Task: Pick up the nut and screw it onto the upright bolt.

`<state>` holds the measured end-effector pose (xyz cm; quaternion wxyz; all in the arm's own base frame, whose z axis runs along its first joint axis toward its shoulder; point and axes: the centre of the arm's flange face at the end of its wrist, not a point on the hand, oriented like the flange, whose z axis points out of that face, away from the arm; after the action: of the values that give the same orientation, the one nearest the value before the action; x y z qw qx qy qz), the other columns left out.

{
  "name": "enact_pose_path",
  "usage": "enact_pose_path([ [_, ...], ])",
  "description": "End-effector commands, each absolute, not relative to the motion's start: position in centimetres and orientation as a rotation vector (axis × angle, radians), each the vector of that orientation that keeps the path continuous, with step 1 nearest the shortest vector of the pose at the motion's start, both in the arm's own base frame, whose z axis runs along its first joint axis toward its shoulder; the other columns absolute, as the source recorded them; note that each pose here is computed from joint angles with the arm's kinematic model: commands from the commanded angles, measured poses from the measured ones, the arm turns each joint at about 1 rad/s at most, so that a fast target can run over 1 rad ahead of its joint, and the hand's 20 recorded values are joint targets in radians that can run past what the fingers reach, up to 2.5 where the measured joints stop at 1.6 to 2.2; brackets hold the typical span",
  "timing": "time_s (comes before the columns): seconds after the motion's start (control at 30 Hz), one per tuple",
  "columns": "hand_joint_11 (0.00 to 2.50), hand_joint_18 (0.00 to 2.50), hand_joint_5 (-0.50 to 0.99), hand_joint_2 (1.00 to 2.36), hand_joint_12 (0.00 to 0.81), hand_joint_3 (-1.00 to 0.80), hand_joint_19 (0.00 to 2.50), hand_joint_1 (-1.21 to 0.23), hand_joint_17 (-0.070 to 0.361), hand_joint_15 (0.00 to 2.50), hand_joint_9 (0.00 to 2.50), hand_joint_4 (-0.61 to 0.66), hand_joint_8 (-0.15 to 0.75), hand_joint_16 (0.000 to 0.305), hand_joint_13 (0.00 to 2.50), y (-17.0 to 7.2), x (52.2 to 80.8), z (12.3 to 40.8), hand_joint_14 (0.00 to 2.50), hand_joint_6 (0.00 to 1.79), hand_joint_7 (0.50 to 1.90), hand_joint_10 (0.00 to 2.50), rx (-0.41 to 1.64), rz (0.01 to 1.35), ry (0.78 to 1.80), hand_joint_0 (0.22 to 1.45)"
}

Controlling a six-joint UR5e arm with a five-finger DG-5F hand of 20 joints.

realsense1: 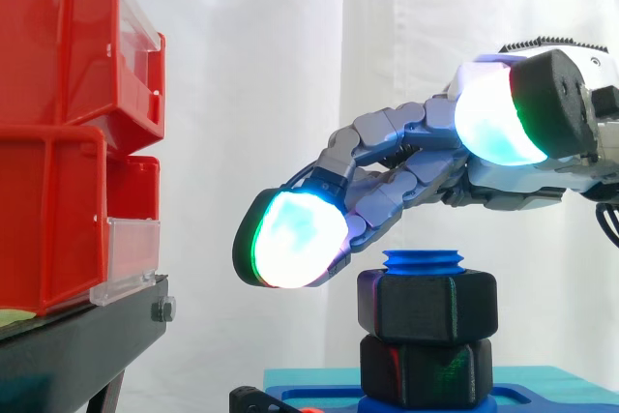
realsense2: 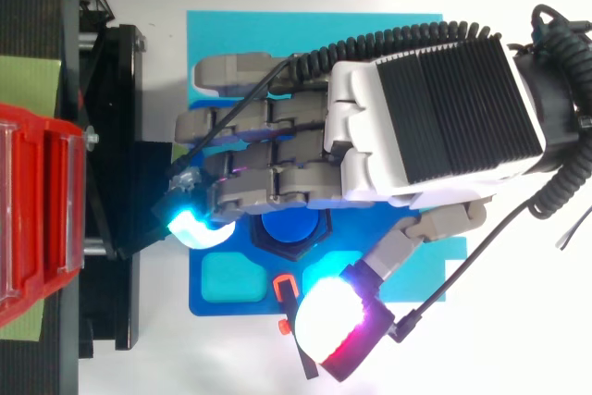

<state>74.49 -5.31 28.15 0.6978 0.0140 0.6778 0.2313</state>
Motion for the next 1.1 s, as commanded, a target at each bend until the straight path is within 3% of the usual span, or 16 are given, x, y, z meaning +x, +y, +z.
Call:
enact_pose_path([
  [0.0, 0.00, 0.00, -0.13, 1.00, 0.321, -0.50, 0.00, -0.20, 0.084, 0.00, 0.60, 0.22, 0.267, 0.037, 0.36, -5.6, 74.4, 28.0, 0.00, 0.50, 0.79, 0.00, 0.030, 0.509, 1.520, 0.49],
  [0.37, 0.00, 0.02, -0.12, 1.00, 0.317, -0.50, 0.00, -0.22, 0.079, 0.00, 0.64, 0.23, 0.274, 0.035, 0.39, -5.9, 74.0, 27.6, 0.00, 0.50, 0.81, 0.00, 0.002, 0.455, 1.551, 0.49],
  [1.07, 0.00, 0.06, -0.08, 1.00, 0.310, -0.50, 0.00, -0.23, 0.071, 0.00, 0.68, 0.23, 0.284, 0.032, 0.44, -7.3, 73.8, 27.6, 0.00, 0.50, 1.20, 0.00, 0.002, 0.444, 1.558, 0.50],
])
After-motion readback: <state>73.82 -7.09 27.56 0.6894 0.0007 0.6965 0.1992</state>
